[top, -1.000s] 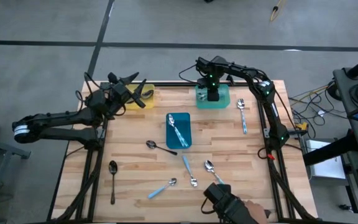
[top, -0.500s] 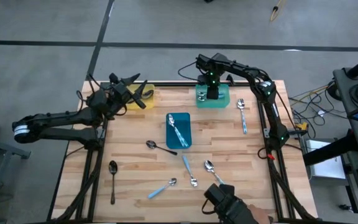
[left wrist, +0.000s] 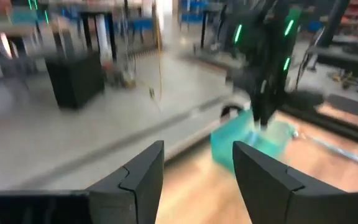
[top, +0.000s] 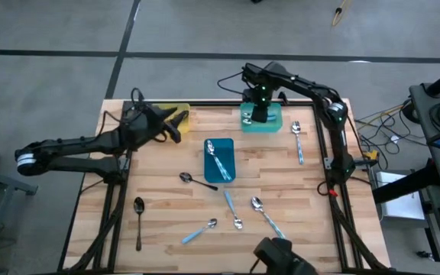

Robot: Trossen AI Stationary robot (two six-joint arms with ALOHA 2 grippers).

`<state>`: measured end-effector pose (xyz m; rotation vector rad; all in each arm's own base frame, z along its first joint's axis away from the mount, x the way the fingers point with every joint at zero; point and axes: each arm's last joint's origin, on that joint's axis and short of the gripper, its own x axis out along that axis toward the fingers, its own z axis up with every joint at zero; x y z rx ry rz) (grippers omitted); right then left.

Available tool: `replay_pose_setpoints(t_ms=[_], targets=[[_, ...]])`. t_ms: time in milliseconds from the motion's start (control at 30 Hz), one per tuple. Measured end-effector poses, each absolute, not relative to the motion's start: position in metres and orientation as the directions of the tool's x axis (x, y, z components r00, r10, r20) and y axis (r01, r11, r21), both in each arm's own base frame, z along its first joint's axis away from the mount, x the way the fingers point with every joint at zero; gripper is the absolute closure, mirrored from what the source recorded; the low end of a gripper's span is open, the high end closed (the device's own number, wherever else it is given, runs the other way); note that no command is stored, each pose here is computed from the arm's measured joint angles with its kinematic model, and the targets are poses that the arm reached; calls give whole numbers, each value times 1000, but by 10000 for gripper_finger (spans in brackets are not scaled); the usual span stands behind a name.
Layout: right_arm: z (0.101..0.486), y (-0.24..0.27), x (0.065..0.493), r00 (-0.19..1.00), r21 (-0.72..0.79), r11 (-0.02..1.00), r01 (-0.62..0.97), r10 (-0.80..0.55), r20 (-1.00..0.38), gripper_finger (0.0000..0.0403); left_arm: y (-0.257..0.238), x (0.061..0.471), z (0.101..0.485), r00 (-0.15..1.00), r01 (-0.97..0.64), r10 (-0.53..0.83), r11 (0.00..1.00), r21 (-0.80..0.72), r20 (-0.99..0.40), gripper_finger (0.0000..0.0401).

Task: Sort silverware by color (type)
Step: Put the black spoon into the yellow bin

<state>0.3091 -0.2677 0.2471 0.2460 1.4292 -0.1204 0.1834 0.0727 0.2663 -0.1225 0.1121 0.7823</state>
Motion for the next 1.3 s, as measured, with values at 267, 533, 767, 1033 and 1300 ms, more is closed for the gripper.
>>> replay_pose_setpoints(t_ms=[267, 533, 767, 1033, 1300], targets=[[296, -237, 302, 348, 59, 988, 143, 5, -937, 360, 61, 187, 264, 773, -621, 515, 734, -275, -371, 232], [316, -196, 286, 549, -51, 995, 90, -93, -831, 360, 39, 187, 278, 643, -678, 310, 657, -331, -700, 232], [315, -161, 271, 734, -176, 982, 75, -174, -657, 360, 11, 194, 274, 479, -745, 198, 606, -277, -855, 233], [315, -127, 252, 880, -294, 953, 70, -198, -432, 360, -19, 195, 261, 356, -792, 42, 545, -277, -934, 233], [310, -105, 241, 933, -339, 939, 57, -171, -318, 360, -61, 195, 251, 274, -842, -115, 450, -296, -955, 233]])
